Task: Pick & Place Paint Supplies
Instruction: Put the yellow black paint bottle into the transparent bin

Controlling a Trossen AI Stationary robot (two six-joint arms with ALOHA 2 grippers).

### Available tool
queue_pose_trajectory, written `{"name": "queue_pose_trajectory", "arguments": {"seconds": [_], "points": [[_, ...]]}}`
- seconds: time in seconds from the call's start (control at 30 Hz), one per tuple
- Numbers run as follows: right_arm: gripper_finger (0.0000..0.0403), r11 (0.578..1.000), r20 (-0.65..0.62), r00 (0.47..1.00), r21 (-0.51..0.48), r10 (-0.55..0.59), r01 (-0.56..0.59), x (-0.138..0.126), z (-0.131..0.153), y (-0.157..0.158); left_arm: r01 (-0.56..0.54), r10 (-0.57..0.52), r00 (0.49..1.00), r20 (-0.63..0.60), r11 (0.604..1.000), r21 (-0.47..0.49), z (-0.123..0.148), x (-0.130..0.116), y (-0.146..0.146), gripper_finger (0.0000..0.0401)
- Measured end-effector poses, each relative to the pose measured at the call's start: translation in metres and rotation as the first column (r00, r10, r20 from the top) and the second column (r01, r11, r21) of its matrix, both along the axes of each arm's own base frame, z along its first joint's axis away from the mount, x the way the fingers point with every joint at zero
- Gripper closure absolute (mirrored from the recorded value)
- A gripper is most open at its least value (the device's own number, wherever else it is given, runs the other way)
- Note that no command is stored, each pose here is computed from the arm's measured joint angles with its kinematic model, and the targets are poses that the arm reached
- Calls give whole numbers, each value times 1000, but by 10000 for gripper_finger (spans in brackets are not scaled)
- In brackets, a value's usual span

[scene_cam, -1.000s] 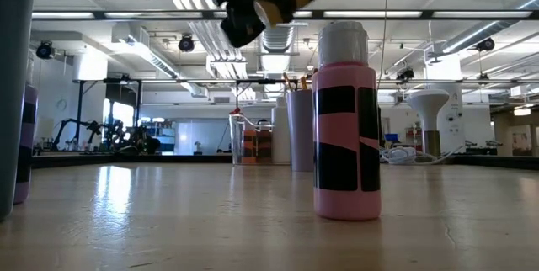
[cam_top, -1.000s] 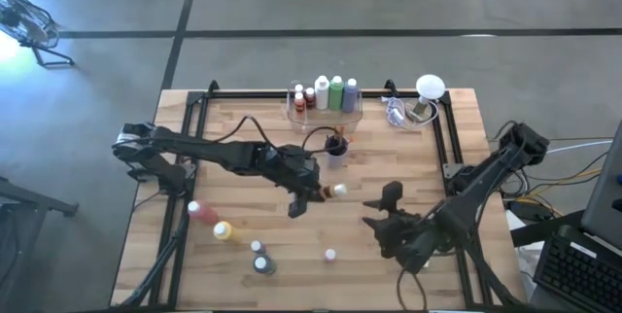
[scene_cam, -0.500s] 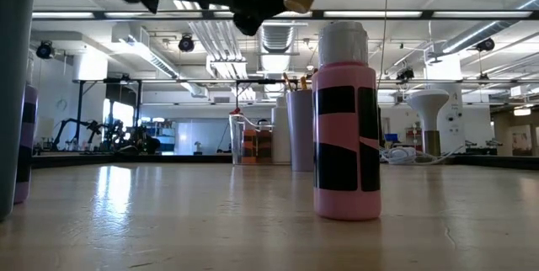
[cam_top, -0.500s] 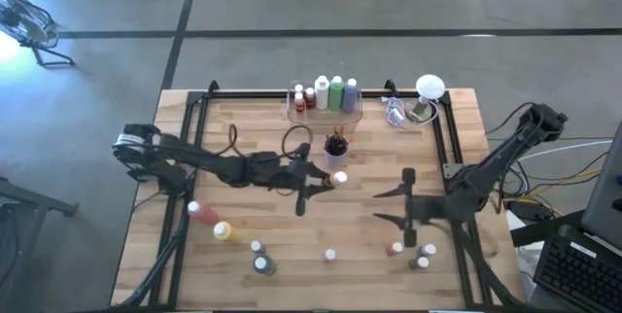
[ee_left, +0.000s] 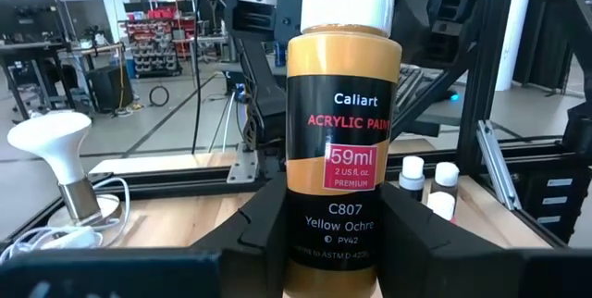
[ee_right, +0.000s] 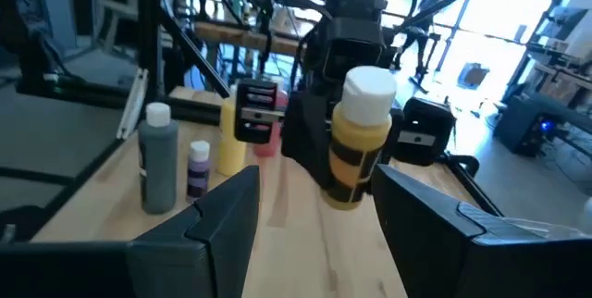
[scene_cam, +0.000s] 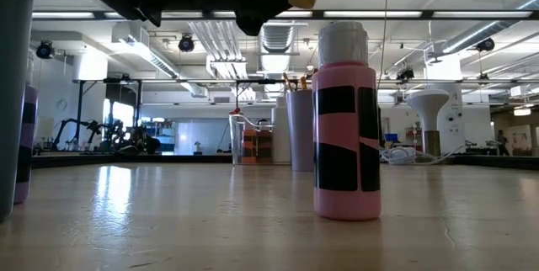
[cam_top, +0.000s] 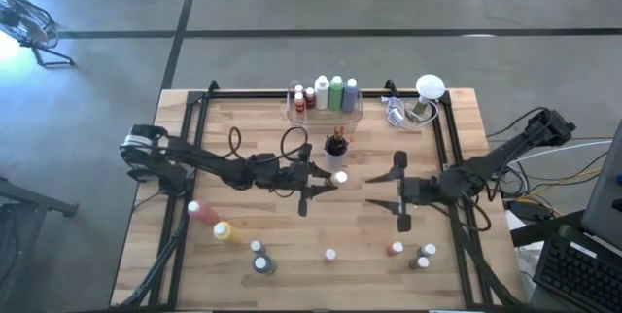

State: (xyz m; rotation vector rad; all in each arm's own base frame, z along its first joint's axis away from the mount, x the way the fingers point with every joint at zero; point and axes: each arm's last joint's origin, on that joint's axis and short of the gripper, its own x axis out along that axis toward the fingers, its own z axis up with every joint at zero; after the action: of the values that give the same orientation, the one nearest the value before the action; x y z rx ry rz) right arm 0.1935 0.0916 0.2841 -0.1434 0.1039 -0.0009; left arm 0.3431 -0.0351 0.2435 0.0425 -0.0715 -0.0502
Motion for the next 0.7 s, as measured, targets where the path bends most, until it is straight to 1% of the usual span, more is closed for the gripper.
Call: {"name": "queue_pose_trajectory", "arguments": {"seconds": [0.2, 0.6, 0.7], "points": [[190, 999, 5, 1000, -38, -18, 19, 14, 13, 2, -1, 1, 1000, 0, 1000, 16, 0, 8, -1, 284], [148, 991, -22, 992, -54, -125, 124, 45, 16, -12, 3, -3, 1000, -6, 999, 51, 8, 13, -2, 284], [144, 990, -26, 991, -55, -130, 129, 47, 15, -12, 4, -4, 1000, -9, 999, 53, 7, 13, -2, 284]]}}
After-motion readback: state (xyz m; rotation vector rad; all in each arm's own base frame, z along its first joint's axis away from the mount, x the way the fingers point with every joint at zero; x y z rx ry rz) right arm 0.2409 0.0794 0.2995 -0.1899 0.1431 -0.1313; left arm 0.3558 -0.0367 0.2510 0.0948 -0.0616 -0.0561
